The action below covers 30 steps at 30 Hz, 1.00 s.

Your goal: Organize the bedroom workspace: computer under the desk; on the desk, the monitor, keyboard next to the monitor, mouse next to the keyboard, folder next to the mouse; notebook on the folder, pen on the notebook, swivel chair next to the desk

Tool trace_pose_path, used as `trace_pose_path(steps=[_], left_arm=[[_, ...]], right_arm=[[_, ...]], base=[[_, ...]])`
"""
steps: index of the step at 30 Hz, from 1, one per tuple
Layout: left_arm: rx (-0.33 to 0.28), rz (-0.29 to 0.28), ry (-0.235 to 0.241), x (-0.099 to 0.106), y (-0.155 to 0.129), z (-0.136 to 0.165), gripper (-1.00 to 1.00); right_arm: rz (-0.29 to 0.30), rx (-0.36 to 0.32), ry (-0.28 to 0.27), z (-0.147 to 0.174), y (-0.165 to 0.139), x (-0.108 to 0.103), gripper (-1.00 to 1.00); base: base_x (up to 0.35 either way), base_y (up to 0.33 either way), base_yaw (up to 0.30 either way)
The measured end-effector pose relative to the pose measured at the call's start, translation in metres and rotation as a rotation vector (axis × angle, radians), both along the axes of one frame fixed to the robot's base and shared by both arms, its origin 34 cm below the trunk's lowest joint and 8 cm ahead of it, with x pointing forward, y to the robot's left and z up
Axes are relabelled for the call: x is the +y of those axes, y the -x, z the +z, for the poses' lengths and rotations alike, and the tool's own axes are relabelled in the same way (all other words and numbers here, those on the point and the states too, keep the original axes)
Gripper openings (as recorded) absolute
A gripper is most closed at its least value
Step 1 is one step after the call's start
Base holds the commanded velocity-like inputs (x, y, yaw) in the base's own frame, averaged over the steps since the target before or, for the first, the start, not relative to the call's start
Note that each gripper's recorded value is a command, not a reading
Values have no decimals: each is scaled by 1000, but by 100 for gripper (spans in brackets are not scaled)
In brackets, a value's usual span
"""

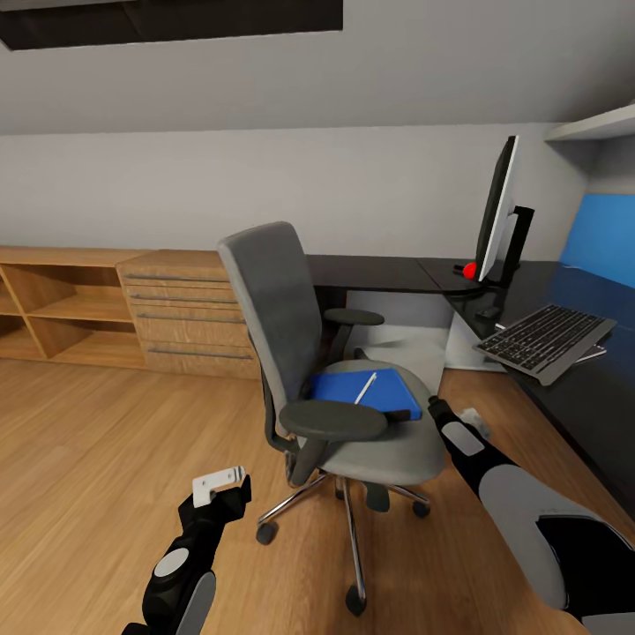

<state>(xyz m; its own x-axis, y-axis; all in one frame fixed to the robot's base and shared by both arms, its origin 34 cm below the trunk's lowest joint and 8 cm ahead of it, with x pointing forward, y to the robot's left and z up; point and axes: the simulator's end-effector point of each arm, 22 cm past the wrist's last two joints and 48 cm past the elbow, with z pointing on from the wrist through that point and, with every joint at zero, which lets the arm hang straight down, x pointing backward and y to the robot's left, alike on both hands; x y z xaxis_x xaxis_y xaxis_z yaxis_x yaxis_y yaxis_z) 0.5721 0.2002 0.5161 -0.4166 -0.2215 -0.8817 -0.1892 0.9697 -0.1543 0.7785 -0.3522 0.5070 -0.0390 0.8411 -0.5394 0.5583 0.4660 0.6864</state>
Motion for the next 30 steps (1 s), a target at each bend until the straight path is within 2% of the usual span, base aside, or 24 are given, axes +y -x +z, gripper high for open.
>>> trace_pose_path(steps=[19,30], left_arm=[[0,0,3,0,0,0,100],[1,-1,3,0,0,0,100]], right_arm=[[-37,40,-75,-21,12,2,100],[-27,43,-64,-22,12,4,100]], base=[[0,0,7],[0,0,205]])
